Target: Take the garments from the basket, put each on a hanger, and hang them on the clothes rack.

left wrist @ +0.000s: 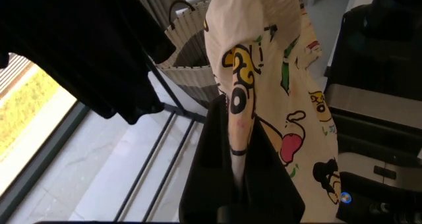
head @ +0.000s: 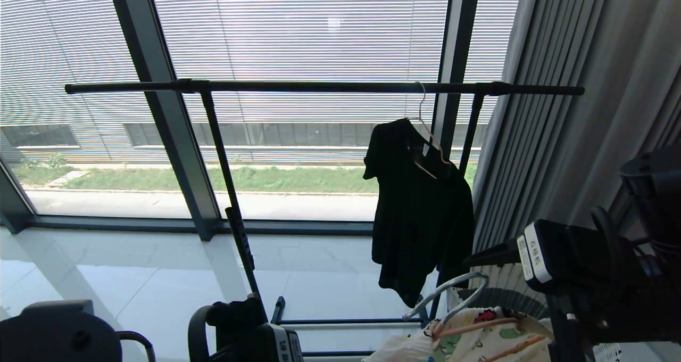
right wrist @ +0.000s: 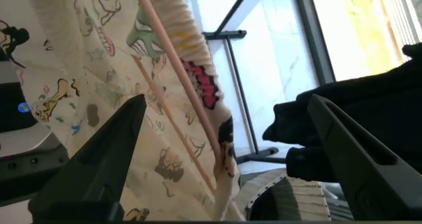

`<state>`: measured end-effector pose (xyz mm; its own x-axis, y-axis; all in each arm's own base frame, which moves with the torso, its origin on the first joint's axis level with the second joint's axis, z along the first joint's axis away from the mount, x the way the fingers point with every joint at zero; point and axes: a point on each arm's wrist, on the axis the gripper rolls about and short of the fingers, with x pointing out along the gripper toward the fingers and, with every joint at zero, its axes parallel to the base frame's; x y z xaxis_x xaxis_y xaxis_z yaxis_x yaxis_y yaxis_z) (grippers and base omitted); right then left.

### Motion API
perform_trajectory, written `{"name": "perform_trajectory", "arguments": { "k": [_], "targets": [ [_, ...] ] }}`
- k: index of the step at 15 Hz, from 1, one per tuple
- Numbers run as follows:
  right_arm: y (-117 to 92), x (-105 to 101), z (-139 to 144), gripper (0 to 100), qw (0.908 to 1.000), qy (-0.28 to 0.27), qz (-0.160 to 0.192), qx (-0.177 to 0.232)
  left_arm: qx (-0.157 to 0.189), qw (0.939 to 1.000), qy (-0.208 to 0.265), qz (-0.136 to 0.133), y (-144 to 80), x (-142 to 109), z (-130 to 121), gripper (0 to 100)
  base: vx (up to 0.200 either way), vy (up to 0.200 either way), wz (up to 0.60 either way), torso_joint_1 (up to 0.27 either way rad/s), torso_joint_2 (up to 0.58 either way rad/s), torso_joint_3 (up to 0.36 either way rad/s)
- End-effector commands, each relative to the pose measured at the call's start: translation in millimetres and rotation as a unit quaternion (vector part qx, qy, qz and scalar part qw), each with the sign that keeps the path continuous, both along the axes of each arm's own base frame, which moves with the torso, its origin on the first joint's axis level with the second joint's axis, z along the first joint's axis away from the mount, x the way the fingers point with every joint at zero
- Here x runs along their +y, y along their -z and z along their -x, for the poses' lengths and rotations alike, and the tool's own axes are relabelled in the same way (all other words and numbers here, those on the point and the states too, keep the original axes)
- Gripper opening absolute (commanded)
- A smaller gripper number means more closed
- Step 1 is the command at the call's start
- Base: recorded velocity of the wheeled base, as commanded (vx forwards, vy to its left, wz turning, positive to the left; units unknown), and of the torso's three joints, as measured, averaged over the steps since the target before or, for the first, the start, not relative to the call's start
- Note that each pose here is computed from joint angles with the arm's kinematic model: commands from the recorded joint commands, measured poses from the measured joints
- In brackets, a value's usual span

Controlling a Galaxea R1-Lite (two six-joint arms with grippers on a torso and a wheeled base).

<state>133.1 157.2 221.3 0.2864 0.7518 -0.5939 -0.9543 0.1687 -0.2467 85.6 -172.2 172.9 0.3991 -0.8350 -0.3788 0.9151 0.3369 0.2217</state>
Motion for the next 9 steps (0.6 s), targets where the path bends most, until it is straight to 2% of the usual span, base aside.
{"name": "perform_trajectory", "arguments": {
  "k": [1, 4, 8, 9],
  "targets": [
    [6.0, 10.5, -4.1, 100, 0.9997, -0.010, 0.016, 0.015, -0.006, 1.0000, 0.005, 0.002, -2.0, -0.9, 1.1, 0, 0.000, 0.000, 0.00, 0.000, 0.00, 0.000],
    [9.7, 9.3, -0.5, 100, 0.9989, -0.015, 0.033, 0.030, -0.006, 1.0000, 0.005, 0.003, -2.7, -0.8, 1.1, 0, 0.000, 0.000, 0.00, 0.000, 0.00, 0.000],
    [11.0, 8.9, -0.6, 100, 0.9987, -0.014, 0.037, 0.033, -0.006, 1.0000, 0.005, 0.003, -2.8, -1.2, 1.0, 0, 0.000, 0.000, 0.00, 0.000, 0.00, 0.000],
    [11.4, 8.8, -0.5, 0, 0.9986, -0.014, 0.038, 0.034, -0.007, 1.0000, 0.005, 0.004, -3.2, -1.4, 0.9, 0, 0.000, 0.000, 0.00, 0.000, 0.00, 0.000]
  ]
}}
